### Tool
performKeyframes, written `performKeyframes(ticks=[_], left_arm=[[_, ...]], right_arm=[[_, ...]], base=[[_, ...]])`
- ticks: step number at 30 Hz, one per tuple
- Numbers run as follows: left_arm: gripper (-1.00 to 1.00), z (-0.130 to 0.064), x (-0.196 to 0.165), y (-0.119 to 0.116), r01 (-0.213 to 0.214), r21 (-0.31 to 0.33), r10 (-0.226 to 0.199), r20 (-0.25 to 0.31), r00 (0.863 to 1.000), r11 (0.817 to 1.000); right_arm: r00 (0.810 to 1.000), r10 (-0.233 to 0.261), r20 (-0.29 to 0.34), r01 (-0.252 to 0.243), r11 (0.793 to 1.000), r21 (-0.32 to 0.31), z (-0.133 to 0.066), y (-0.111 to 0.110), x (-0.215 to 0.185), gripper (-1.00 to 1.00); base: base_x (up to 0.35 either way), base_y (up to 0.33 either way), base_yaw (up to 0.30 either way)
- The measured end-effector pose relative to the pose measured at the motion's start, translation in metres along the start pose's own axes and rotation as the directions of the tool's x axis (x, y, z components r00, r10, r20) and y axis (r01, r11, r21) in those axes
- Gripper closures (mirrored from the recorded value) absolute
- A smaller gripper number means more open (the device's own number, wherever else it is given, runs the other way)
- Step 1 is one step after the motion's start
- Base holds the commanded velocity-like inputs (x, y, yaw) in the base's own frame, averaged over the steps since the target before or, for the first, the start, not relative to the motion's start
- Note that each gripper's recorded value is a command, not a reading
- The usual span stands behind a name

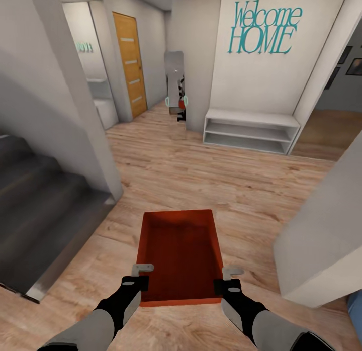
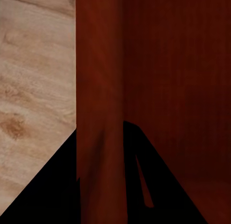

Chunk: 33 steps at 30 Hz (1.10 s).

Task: Move the two storage containers from the living room to the garage. In the garage, place one container on the floor and stack the other container on top of it (either order is fine).

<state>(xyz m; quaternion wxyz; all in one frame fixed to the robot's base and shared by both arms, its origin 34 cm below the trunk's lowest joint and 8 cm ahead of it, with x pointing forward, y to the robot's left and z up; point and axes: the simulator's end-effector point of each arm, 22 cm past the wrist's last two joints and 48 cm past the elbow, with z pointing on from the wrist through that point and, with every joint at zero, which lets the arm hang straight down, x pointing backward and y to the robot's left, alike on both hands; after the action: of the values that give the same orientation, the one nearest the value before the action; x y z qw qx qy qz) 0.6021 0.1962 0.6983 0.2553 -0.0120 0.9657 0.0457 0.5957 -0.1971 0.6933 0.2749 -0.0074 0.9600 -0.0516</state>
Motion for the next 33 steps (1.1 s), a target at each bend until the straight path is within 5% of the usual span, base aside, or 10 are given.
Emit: performKeyframes(ticks=[33], left_arm=[[1.0, 0.0, 0.0008, 0.0, 0.001, 0.0, -0.001, -0.002, 1.0, 1.0]], right_arm=[[1.0, -0.001, -0.001, 0.001, 1.0, 0.0, 0.0, 0.0001, 0.0003, 1.0]], base=[[0.324, 0.0, 0.0]])
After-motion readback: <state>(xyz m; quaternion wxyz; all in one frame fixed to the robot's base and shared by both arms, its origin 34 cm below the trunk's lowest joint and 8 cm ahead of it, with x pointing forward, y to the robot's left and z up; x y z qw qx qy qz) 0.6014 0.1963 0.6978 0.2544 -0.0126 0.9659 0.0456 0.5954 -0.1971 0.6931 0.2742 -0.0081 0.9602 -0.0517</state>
